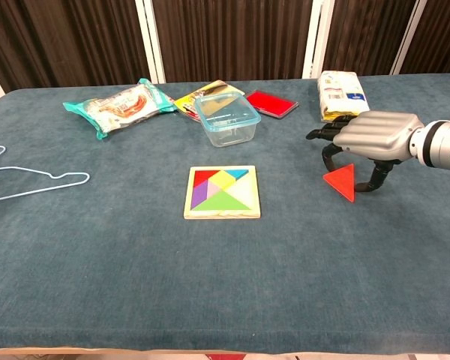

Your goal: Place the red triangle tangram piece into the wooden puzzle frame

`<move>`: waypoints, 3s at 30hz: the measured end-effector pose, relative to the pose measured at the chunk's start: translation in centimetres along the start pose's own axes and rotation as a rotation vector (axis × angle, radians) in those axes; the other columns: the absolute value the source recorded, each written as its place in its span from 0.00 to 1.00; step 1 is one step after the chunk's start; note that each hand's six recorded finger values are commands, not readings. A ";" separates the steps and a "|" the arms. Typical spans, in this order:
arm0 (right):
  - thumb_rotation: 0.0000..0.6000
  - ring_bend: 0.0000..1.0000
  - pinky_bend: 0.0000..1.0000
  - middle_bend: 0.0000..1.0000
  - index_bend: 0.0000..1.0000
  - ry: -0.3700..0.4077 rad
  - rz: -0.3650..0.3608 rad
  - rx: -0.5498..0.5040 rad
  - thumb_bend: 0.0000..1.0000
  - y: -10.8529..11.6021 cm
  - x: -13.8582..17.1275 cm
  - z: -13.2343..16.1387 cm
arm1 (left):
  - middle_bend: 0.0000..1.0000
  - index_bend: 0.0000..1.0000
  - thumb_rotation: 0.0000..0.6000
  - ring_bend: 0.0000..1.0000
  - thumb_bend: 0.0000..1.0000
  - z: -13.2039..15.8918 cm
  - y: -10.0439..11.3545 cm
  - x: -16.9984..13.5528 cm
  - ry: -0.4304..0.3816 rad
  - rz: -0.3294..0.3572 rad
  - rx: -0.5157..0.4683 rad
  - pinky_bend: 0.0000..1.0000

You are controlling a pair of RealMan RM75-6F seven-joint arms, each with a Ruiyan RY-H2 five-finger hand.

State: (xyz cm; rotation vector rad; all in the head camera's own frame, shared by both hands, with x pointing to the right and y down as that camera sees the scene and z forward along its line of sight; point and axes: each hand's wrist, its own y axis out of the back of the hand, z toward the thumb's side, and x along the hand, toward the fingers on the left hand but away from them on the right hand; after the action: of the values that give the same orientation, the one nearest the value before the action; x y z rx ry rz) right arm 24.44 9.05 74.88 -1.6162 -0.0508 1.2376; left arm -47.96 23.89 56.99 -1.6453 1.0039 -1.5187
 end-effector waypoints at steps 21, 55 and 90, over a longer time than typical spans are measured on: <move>1.00 0.00 0.00 0.04 0.67 0.054 -0.296 0.028 0.51 11.6 -2.7 5.0 | 0.00 0.00 1.00 0.00 0.46 -0.3 0.6 -0.2 0.011 0.028 0.003 0.11; 1.00 0.00 0.00 0.05 0.68 0.171 -0.340 0.235 0.51 9.5 -7.3 12.8 | 0.00 0.00 1.00 0.00 0.46 -0.7 0.9 -0.3 0.019 0.033 -0.006 0.11; 1.00 0.00 0.00 0.05 0.65 0.188 -0.321 0.276 0.51 7.9 -5.7 13.7 | 0.00 0.00 1.00 0.00 0.46 -0.5 0.8 -0.5 0.007 0.027 -0.005 0.11</move>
State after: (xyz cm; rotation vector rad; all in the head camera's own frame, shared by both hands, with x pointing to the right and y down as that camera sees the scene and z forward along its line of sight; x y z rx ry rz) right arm 7.84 11.72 74.12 -1.4115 -0.0192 0.8051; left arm -48.56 23.93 56.13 -1.6244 1.0303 -1.5057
